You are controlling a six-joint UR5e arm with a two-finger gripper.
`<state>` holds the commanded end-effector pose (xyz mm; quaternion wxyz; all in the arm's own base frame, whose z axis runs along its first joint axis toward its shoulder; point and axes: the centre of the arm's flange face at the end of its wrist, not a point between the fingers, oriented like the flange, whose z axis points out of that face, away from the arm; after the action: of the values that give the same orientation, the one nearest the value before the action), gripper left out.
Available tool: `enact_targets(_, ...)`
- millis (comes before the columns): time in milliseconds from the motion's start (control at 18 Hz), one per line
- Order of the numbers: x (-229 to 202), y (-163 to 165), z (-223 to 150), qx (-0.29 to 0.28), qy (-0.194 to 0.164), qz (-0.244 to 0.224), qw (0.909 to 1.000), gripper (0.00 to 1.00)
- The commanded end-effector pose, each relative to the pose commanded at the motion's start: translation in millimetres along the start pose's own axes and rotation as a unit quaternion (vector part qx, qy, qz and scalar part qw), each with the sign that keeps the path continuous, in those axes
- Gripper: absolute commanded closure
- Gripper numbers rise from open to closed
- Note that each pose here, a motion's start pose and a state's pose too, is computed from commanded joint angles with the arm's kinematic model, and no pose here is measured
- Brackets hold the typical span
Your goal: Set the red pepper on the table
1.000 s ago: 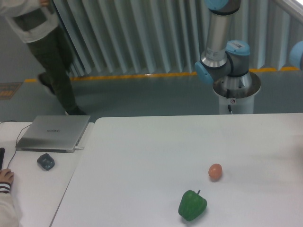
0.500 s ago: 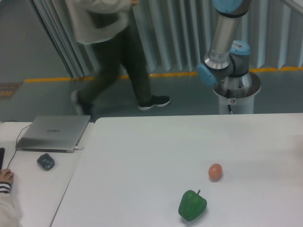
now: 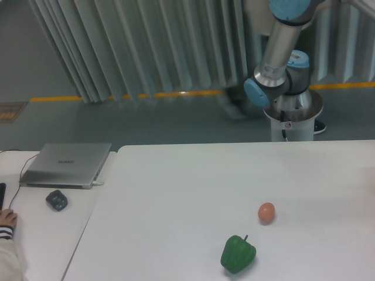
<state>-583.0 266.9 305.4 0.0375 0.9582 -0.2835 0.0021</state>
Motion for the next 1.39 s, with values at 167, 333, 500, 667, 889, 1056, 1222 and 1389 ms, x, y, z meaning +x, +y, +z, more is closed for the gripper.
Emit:
enact_targets(167, 1, 1, 8, 0.002, 0.007, 0.0, 1.0, 0.0)
enact_targets(333, 2, -1, 12, 0.005, 0.011, -0.001, 0.9999, 0.0)
enact_targets(500, 1, -2, 14, 0.007, 0.012, -0.006, 0.9999, 0.0)
enact_targets(667, 0, -4, 14, 0.004, 0.013, -0.002, 0.9999, 0.21)
enact_targets(889, -1, -7, 5, -0.002, 0.011, 0.002, 0.9999, 0.51)
enact_targets(1056, -1, -8, 4, -0.002, 0.012, 0.002, 0.9999, 0.61)
enact_targets(1222, -1, -9, 0, -0.003, 0.009, 0.001, 1.0, 0.66)
enact_targets(1389, 0, -8, 0, -0.003, 0.01, 0.004, 0.9999, 0.72)
